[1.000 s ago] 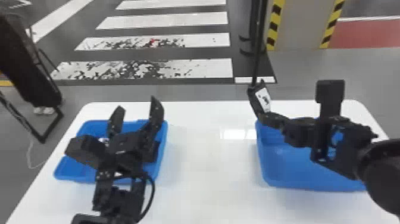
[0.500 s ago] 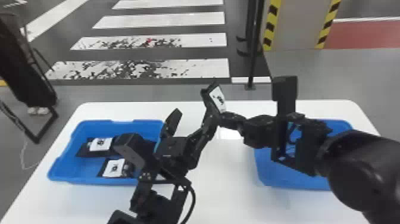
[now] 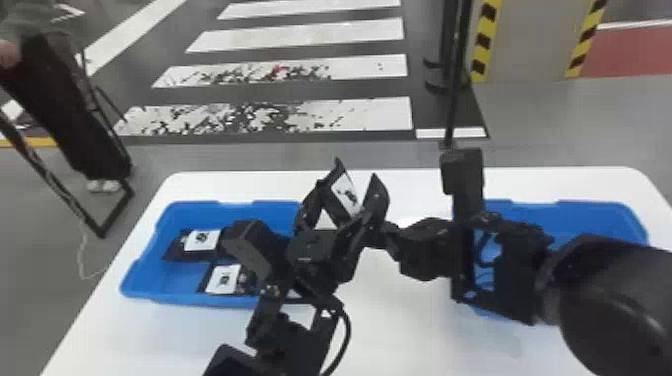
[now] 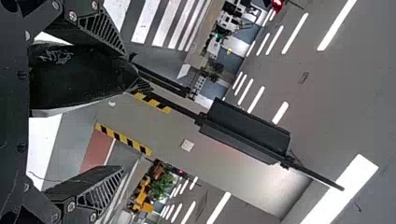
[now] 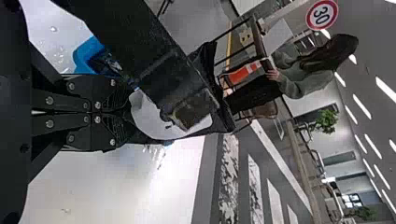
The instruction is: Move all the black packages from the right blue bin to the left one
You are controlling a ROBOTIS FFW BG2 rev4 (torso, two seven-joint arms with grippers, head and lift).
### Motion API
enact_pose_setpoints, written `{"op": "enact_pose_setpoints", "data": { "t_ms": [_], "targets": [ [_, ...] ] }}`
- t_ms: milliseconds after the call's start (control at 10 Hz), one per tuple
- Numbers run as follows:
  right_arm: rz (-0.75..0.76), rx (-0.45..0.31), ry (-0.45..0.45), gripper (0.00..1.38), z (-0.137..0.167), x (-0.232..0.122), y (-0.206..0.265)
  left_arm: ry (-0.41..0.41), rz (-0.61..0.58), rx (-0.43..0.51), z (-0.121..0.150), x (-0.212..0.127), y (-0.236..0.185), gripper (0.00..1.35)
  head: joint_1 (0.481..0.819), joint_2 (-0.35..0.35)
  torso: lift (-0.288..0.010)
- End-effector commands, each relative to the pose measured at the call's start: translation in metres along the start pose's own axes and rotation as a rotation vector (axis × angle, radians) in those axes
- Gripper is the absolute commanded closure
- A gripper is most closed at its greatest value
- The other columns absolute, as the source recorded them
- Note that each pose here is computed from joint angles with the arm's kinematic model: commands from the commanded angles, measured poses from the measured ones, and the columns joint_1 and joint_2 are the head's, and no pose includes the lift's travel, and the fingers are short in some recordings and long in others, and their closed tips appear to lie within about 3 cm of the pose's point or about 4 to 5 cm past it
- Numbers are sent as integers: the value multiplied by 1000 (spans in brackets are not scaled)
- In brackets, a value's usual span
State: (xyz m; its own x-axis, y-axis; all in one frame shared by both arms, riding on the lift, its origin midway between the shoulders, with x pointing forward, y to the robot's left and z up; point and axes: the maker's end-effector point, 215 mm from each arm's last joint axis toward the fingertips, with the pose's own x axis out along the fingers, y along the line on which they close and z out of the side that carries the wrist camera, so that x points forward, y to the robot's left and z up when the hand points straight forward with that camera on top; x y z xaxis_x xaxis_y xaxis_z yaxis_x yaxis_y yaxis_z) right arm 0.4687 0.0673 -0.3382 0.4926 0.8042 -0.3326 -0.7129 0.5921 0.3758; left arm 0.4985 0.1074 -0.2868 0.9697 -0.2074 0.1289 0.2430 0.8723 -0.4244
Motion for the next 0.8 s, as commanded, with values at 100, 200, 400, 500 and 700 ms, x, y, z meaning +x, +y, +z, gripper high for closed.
{"op": "enact_pose_setpoints", "data": {
  "t_ms": [100,200,400,500,700],
  "targets": [
    [16,5,1,1210,-1,0,6,0,41,51,1,-2,14,1182,695,209,-132],
    [22,8,-12,1210,3,1,8,17,49,53,-4,-3,17,1214,695,213,-132],
    [21,7,-25,1210,7,1,6,6,47,66,0,-1,17,1214,695,220,-132],
    [21,6,-35,1210,11,1,5,-4,44,75,4,0,17,1214,695,220,-132],
    [22,18,-44,1208,12,2,2,-32,56,96,16,2,24,1214,695,221,-132]
  ]
}}
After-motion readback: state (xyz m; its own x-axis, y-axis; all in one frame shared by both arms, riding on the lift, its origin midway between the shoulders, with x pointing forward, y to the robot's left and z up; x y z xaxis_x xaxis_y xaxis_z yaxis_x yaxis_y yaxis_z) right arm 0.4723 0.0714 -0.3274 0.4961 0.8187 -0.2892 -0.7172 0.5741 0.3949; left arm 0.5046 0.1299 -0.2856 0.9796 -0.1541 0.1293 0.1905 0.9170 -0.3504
